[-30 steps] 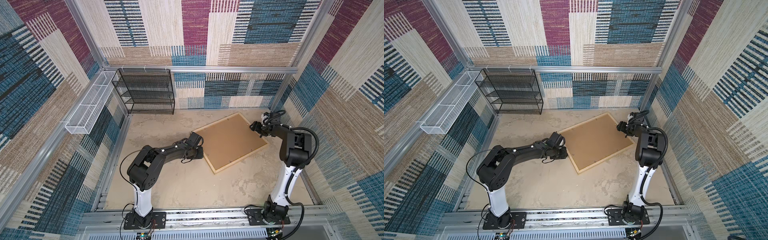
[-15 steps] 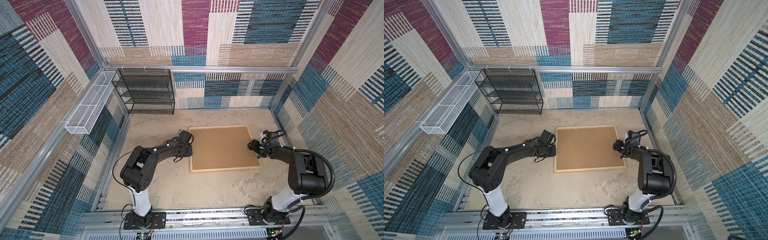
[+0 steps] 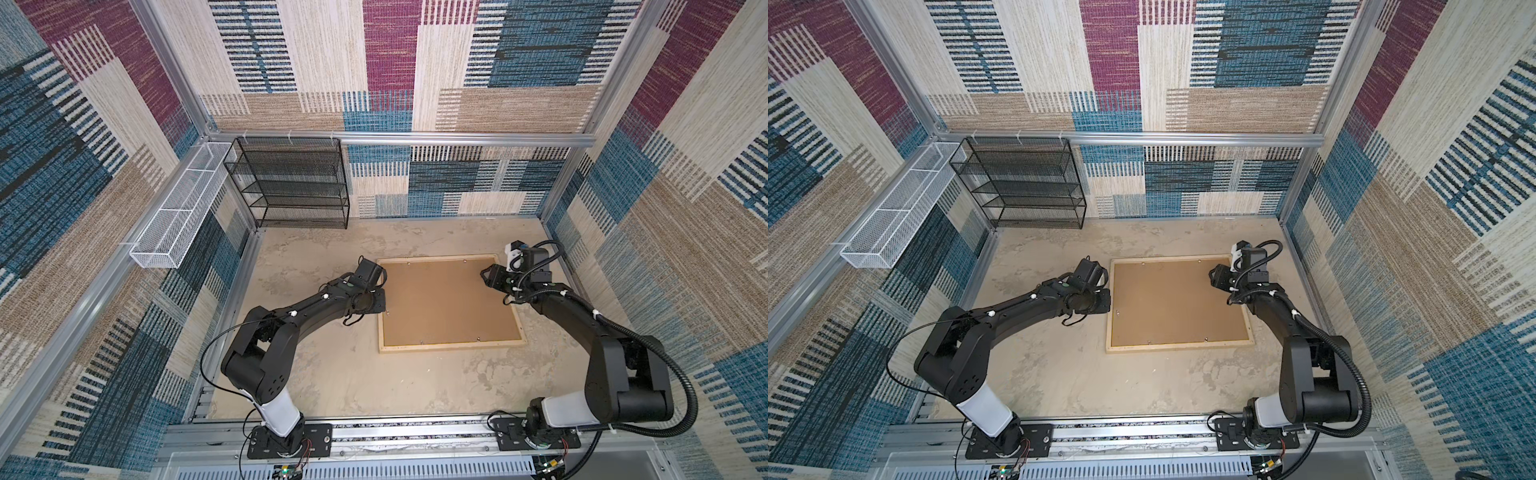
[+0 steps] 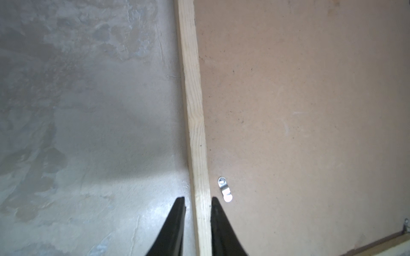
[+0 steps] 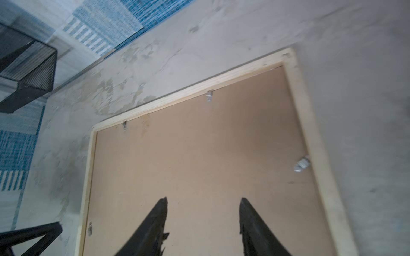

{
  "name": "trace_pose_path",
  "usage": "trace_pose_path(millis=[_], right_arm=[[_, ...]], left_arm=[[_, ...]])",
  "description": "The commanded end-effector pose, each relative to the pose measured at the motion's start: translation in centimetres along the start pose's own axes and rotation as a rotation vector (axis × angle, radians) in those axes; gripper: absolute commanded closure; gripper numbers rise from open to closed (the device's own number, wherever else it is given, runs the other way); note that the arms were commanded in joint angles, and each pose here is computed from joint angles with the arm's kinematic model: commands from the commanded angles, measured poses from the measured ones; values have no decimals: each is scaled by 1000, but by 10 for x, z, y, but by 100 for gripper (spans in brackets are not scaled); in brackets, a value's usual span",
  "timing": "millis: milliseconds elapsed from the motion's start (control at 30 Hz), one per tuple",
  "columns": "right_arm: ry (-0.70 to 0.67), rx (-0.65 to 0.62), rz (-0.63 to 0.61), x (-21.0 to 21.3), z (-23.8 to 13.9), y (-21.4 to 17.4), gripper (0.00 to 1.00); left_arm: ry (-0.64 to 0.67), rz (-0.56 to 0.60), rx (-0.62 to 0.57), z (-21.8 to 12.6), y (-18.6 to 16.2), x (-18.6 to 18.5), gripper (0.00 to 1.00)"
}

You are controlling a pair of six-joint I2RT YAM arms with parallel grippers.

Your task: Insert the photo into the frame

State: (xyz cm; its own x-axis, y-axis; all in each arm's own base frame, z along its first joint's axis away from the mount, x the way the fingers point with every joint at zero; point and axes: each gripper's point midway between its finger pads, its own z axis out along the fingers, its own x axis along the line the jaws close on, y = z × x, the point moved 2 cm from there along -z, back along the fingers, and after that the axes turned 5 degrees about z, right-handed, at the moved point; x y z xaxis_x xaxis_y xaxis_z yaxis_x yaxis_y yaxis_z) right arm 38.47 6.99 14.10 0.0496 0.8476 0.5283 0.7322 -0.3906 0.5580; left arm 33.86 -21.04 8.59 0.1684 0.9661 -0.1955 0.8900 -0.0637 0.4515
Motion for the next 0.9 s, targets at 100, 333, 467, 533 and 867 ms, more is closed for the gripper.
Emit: trace_pose_path(millis=[100, 333, 467, 533, 867], right_arm=[[239, 149, -38, 76, 43, -51, 69], [356, 356, -108, 138, 86, -128, 91], [389, 428, -137, 158, 99, -158, 100], [399, 456, -143, 164, 104, -170, 100], [402, 571, -139, 166, 120, -219, 100]], left_arm=[[2, -18, 42, 8, -15, 3, 80], [13, -32, 65, 16, -22, 5, 84], [25, -25, 90, 19, -25, 6, 85], [26, -26, 92, 20, -26, 7, 86], [25, -13, 101, 22, -27, 5, 87]])
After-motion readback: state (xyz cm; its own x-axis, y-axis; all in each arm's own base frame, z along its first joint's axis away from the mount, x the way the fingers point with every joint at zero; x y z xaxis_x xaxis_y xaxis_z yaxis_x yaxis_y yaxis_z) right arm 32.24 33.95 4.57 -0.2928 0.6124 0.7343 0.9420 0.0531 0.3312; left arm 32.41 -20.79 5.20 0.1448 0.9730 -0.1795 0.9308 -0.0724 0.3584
